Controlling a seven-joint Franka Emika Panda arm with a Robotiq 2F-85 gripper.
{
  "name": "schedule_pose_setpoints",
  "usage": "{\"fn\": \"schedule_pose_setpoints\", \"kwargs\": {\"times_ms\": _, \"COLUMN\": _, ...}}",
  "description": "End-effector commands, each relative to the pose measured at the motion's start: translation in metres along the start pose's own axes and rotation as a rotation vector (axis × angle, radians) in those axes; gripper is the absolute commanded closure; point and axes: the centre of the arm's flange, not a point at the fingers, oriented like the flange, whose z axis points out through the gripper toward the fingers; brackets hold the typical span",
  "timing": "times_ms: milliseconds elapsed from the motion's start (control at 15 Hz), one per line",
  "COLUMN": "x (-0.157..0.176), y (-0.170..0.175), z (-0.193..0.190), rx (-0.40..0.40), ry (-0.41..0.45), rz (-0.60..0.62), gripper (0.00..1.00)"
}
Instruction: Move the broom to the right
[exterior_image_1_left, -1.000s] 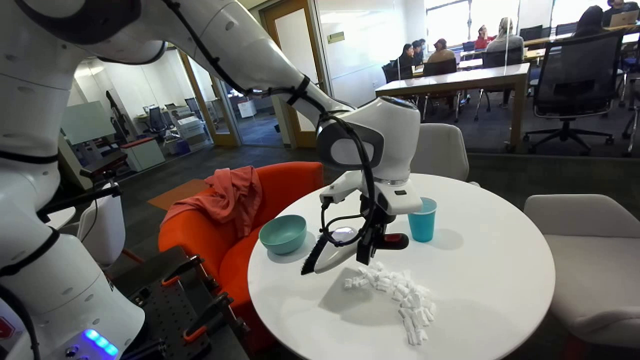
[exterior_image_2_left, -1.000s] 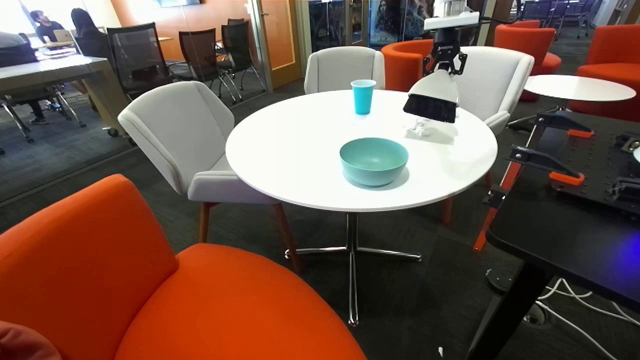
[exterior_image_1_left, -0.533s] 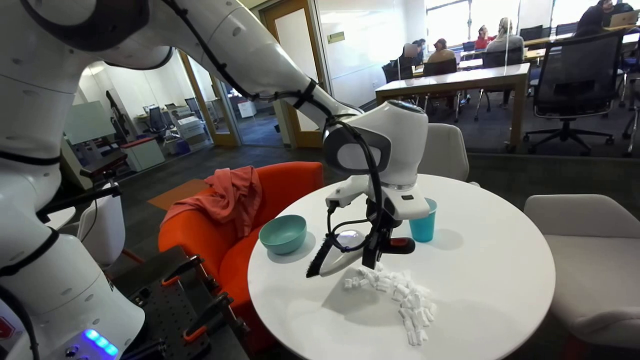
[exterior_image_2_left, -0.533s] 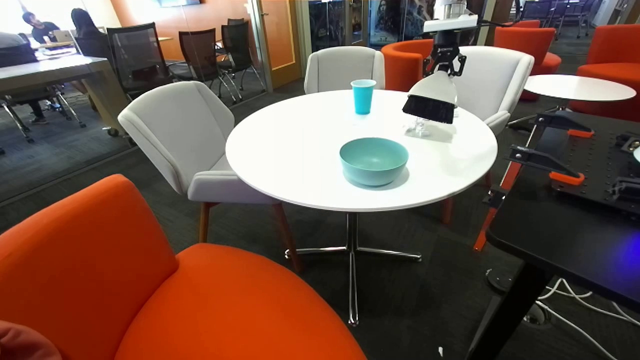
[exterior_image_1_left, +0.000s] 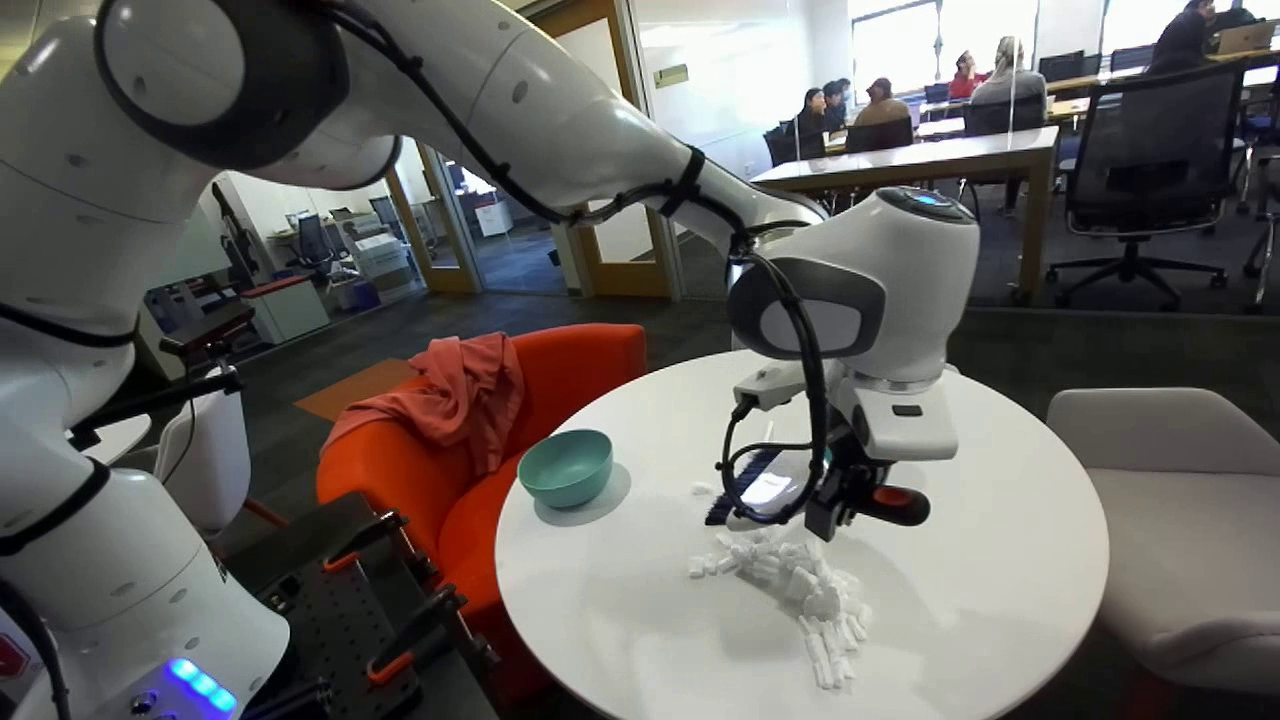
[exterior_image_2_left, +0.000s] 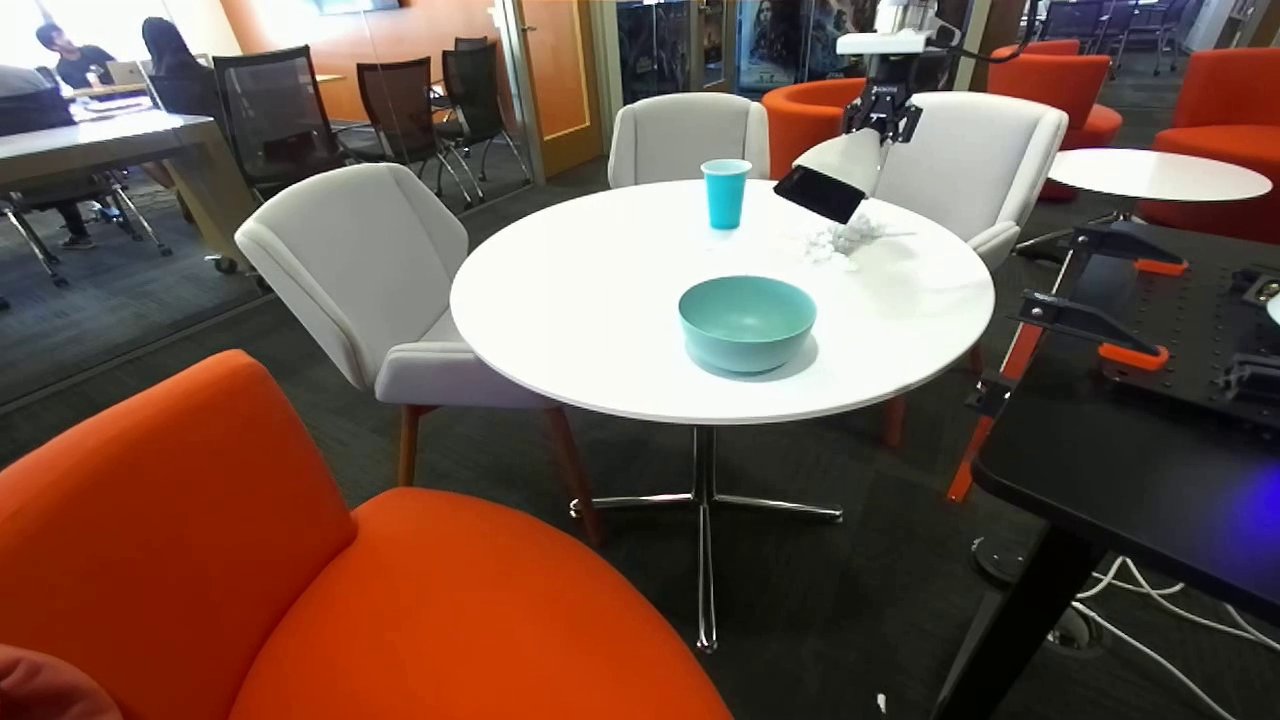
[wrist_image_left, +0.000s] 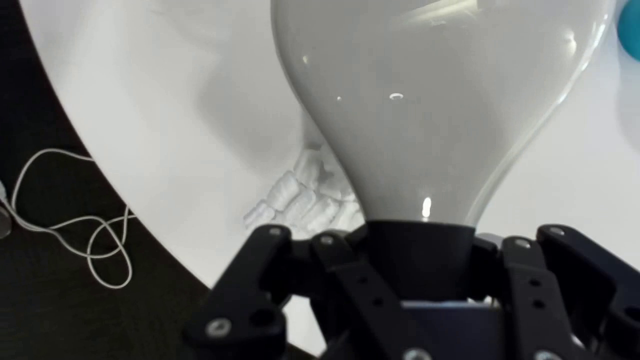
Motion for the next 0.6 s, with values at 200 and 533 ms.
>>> {"fn": "schedule_pose_setpoints", "kwargs": {"times_ms": 200, "x": 0.07, "y": -0.047, "z": -0.007, "rx": 0.067, "ry": -0.021, "rz": 0.253, "gripper": 1.0}}
{"fn": "schedule_pose_setpoints", "kwargs": {"times_ms": 533, "x": 0.099, "y": -0.065, "z": 0.009, "rx": 0.128, "ry": -0.024, "rz": 0.461, "gripper": 1.0}}
